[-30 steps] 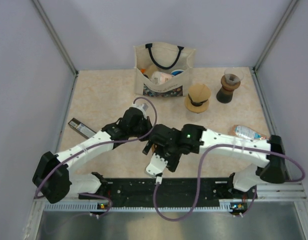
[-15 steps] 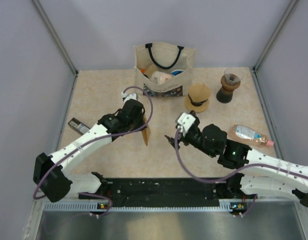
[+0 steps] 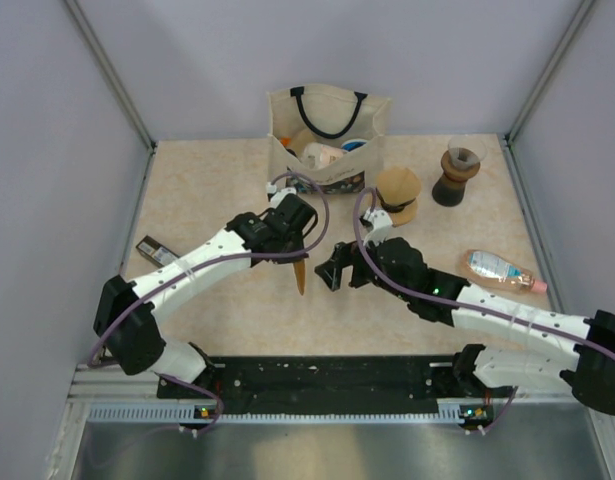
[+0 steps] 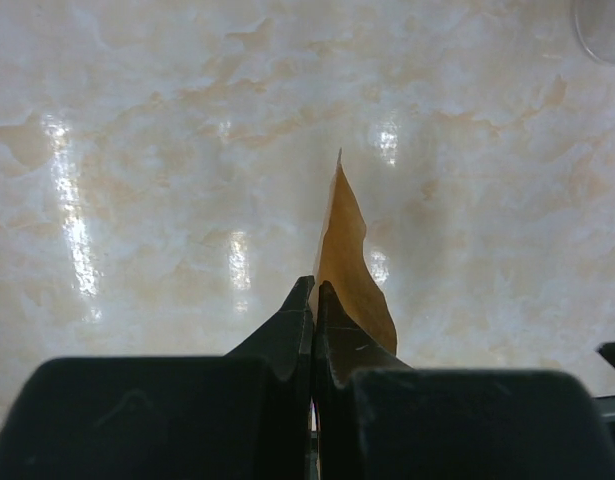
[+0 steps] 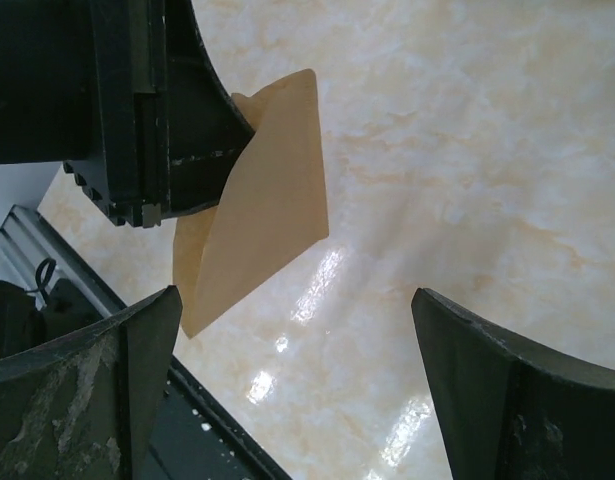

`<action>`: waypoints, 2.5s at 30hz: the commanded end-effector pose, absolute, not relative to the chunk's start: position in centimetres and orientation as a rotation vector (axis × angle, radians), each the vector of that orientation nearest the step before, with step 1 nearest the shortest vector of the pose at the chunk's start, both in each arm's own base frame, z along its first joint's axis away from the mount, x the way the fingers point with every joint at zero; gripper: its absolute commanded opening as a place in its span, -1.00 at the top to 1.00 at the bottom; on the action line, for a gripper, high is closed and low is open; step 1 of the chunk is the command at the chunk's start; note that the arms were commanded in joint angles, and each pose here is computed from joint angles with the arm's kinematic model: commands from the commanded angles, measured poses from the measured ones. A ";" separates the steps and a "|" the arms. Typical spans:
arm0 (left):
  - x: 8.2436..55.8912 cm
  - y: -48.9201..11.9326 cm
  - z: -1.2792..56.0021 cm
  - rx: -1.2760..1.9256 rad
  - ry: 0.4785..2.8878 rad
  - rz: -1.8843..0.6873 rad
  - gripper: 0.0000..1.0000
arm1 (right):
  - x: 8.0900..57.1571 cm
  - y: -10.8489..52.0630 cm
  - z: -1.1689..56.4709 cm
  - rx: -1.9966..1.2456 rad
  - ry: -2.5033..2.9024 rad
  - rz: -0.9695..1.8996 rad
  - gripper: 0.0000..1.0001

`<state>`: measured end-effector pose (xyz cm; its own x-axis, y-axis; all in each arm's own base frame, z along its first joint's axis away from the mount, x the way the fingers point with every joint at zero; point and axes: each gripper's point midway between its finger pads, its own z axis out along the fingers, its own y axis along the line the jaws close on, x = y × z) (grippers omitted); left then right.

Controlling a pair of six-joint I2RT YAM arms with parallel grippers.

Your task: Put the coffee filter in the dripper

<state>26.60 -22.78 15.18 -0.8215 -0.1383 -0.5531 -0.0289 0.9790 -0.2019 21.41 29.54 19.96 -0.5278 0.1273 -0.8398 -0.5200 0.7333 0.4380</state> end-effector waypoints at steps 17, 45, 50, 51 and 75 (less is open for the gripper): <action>25.8 -26.3 16.4 -0.096 2.559 -0.425 1.00 | 23.3 32.4 19.1 -0.180 1.911 0.944 -0.81; 25.6 -26.1 17.0 -0.083 2.527 -0.440 1.00 | 25.4 30.8 16.0 -0.047 2.026 0.741 -0.23; 25.7 -26.5 17.4 -0.062 2.506 -0.461 1.00 | 24.8 32.7 15.5 -0.094 2.065 0.811 -0.08; 25.7 -26.6 17.6 -0.050 2.502 -0.470 1.00 | 24.9 32.8 15.4 -0.096 2.068 0.808 -0.05; 23.7 -23.7 17.5 0.152 2.457 -0.415 0.98 | 23.2 31.1 15.8 -0.274 2.113 0.793 1.00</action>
